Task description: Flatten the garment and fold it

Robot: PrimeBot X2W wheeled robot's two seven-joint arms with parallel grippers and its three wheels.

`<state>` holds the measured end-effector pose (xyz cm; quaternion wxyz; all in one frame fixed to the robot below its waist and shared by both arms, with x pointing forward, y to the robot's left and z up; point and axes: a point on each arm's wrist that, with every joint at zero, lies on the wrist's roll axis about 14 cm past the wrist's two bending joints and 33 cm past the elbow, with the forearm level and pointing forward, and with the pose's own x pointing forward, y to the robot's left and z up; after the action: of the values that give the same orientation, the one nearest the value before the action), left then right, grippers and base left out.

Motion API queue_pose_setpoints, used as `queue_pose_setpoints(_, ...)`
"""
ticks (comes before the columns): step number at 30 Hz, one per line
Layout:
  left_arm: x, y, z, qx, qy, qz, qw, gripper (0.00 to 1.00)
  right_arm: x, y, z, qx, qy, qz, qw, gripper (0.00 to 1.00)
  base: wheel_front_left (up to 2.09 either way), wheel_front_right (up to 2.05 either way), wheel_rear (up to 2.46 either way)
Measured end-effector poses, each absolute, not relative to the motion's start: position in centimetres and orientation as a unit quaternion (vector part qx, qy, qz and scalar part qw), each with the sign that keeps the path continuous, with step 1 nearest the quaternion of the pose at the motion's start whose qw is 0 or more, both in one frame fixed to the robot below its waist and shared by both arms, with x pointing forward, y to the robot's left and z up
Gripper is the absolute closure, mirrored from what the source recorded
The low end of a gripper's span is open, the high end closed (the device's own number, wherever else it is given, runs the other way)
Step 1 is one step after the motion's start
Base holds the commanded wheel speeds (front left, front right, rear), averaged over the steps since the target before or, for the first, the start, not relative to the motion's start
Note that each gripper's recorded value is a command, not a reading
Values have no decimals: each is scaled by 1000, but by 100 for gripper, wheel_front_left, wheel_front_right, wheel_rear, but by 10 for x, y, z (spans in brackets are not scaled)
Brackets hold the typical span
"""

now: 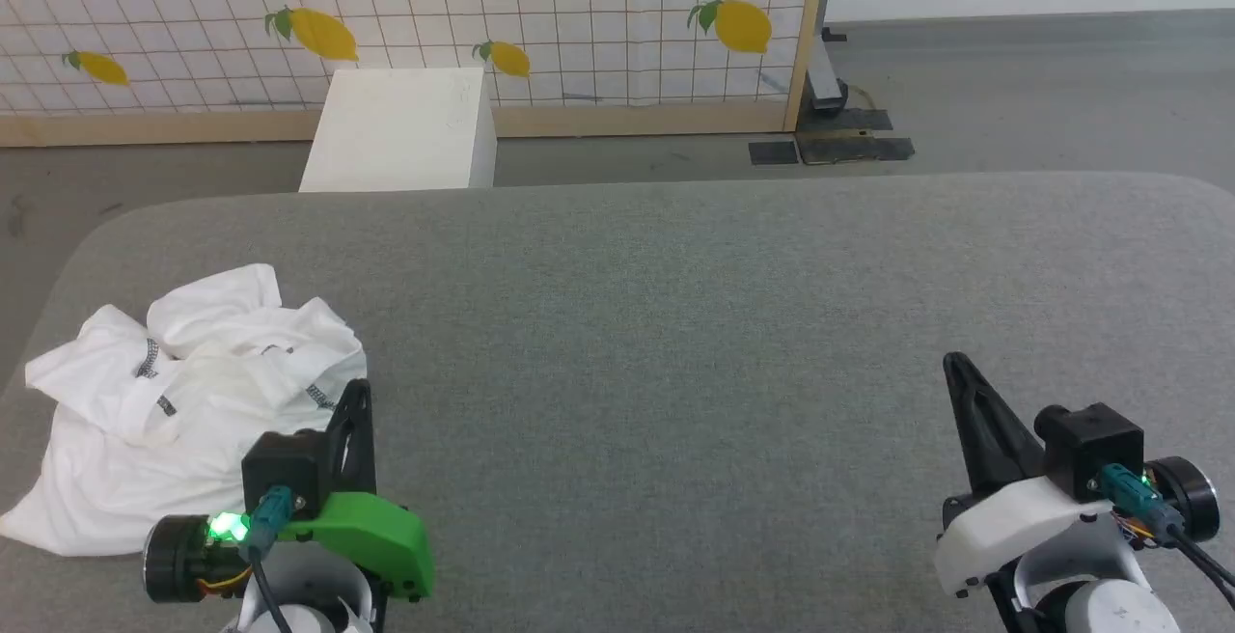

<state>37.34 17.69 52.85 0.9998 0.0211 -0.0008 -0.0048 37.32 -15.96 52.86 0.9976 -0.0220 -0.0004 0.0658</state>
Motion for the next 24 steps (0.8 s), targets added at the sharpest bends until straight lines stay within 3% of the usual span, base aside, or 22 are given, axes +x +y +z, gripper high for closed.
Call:
queue_pose_setpoints(16,373,177,528,21,-1,-5,1000,100,373,-160,529,-22,0,66,998,100,0,0,0)
queue_pose_setpoints(17,373,177,528,21,-1,-5,1000,0,373,-160,529,-22,0,66,998,0,0,0,0)
queue_pose_setpoints(24,373,175,528,18,0,-8,1000,0,373,-160,528,-20,1,65,998,0,0,0,0)
